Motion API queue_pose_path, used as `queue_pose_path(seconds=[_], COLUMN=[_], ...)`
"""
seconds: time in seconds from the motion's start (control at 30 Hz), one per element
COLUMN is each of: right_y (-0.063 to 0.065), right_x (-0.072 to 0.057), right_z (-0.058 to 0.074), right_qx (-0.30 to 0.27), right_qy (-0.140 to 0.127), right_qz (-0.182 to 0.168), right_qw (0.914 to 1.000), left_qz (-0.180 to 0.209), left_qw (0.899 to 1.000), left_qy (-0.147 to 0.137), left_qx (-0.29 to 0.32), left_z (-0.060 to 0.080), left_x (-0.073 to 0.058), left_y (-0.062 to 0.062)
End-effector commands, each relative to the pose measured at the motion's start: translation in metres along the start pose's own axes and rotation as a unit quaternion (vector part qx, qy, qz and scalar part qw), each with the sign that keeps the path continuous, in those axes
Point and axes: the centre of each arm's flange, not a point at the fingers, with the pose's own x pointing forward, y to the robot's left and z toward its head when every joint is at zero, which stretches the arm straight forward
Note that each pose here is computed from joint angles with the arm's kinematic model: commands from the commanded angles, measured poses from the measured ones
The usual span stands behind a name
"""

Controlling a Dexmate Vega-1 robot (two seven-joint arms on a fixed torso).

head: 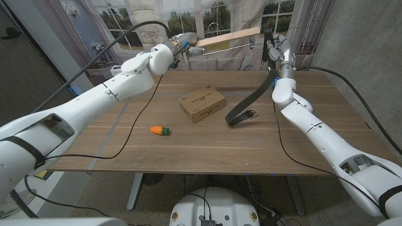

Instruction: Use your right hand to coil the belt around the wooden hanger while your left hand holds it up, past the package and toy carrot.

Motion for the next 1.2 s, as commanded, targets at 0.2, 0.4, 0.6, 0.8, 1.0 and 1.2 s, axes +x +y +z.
queue_pose_path(seconds=[0.2,0.4,0.6,0.8,1.0,1.2], right_y=[0.000,0.007,0.012,0.017,0.030,0.039], right_x=[0.028,0.031,0.030,0.028,0.022,0.018], right_z=[0.045,0.069,0.110,0.140,0.155,0.157], right_qx=[-0.001,-0.001,-0.057,-0.058,-0.093,-0.124], right_qy=[-0.063,-0.100,-0.199,-0.260,-0.311,-0.351], right_qz=[-0.051,-0.069,-0.094,-0.110,-0.111,-0.145], right_qw=[0.9967,0.9926,0.9738,0.9574,0.9392,0.9168], left_qz=[-0.051,-0.056,-0.053,-0.052,-0.047,-0.042], left_qw=[0.999,0.998,0.998,0.998,0.999,0.999], left_qy=[0.008,0.013,0.015,0.016,0.016,0.025], left_qx=[0.017,0.018,0.015,0.010,0.009,0.007], left_z=[-0.006,-0.009,-0.012,-0.017,-0.022,-0.031], left_x=[-0.007,-0.009,-0.011,-0.012,-0.015,-0.024], left_y=[0.000,-0.001,-0.004,-0.006,-0.004,-0.002])
